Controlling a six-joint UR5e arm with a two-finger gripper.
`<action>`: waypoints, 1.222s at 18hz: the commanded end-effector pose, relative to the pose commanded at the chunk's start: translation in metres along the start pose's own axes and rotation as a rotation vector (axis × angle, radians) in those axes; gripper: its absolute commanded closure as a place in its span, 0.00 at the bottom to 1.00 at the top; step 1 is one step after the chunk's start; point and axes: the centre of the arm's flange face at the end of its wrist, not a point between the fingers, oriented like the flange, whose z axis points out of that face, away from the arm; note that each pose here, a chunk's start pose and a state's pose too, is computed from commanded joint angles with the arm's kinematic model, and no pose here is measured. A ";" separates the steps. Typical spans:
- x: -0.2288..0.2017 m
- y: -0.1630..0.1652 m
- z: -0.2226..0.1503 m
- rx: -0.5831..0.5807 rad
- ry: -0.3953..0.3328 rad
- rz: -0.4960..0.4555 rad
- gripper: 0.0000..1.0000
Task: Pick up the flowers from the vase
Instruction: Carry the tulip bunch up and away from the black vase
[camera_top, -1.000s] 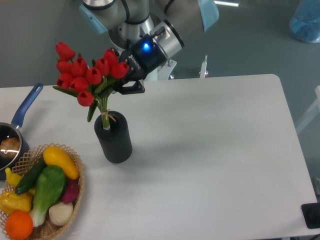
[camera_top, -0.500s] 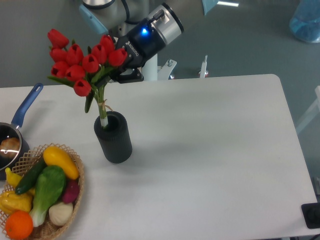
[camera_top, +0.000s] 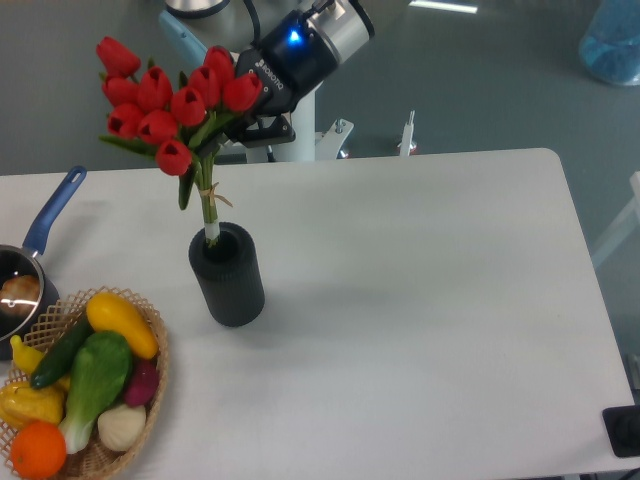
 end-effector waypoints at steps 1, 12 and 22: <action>-0.003 -0.005 -0.009 0.003 -0.019 0.006 0.78; -0.057 0.008 -0.080 0.023 -0.168 -0.066 0.78; -0.069 0.024 -0.108 0.027 -0.224 -0.098 0.78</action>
